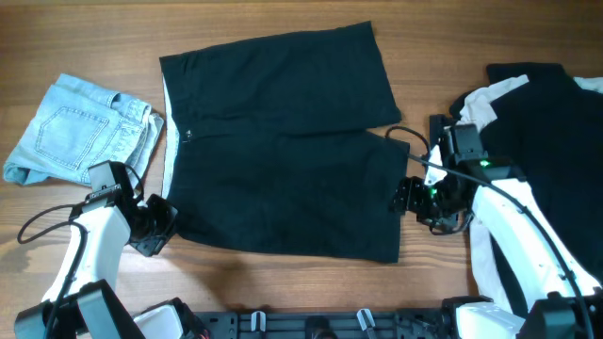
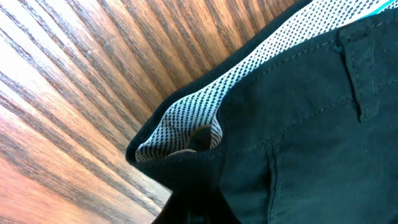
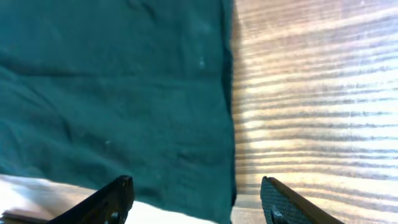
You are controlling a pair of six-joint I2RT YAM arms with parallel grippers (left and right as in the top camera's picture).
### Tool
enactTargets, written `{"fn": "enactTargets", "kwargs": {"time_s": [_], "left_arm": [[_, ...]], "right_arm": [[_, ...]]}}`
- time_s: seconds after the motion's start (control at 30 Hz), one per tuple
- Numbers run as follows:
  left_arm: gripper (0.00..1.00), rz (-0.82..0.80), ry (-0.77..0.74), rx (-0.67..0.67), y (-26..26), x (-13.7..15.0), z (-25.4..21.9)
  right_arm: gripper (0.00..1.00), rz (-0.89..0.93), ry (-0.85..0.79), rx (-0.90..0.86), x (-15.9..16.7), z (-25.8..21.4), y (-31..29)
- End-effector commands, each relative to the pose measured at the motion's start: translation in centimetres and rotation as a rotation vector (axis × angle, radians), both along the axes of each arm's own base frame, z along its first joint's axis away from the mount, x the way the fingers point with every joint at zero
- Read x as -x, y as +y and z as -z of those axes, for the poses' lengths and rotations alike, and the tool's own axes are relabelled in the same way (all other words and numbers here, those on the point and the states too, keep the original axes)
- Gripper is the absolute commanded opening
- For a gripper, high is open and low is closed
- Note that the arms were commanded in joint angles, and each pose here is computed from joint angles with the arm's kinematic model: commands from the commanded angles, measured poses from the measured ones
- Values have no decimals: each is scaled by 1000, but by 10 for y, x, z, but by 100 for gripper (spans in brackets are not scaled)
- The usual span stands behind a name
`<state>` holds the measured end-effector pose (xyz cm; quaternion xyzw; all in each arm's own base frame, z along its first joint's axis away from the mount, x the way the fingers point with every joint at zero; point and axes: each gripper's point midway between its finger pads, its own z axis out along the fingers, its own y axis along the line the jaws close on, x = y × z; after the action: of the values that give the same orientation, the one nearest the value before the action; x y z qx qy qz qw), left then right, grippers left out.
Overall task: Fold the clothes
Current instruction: 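Grasp the bottom edge with both grippers and fold it upward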
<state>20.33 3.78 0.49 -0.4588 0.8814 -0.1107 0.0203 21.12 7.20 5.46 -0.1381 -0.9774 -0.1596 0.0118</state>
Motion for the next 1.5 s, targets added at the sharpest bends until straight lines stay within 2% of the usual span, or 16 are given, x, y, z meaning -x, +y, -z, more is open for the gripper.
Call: {"fn": "enactTargets", "kwargs": {"time_s": [0.0,0.2,0.3,0.4,0.5,0.53,0.6,0.63,0.67,0.7,0.77,0.9,1.0,1.1,1.27,1.47], "left_arm": [[4,-6,13,28,-4,5,0],[4,4,20,32,-6,7,0],[4,4,16,31,-5,6,0],[4,4,13,30,-5,5,0],[4,5,6,27,-4,3,0],[4,5,5,27,-4,3,0],[4,5,4,26,-4,3,0],[4,5,4,26,-4,3,0],[4,5,4,26,-4,3,0],[4,5,4,26,-4,3,0],[4,9,6,27,-4,3,0],[4,9,4,26,-4,3,0],[4,8,3,26,-4,3,0],[4,9,3,25,-4,3,0],[4,22,8,37,-6,2,-17],[4,60,-163,-30,-6,0,-88]], "right_arm": [[68,69,89,17,26,23,-4],[56,106,207,-105,66,47,14],[54,118,222,-119,71,50,16],[45,108,157,-189,58,50,27],[10,87,167,-220,62,47,32],[4,87,175,-219,63,47,31],[4,86,179,-208,65,45,30],[48,89,180,-179,66,48,25],[59,93,192,-163,69,49,23],[60,94,206,-160,72,49,23],[58,100,266,-153,85,47,22],[40,123,267,-169,88,54,24],[37,120,232,-181,84,59,25],[4,57,177,-217,76,56,30],[4,-26,110,-197,55,15,28],[4,-44,-139,-154,23,-82,22]]}}
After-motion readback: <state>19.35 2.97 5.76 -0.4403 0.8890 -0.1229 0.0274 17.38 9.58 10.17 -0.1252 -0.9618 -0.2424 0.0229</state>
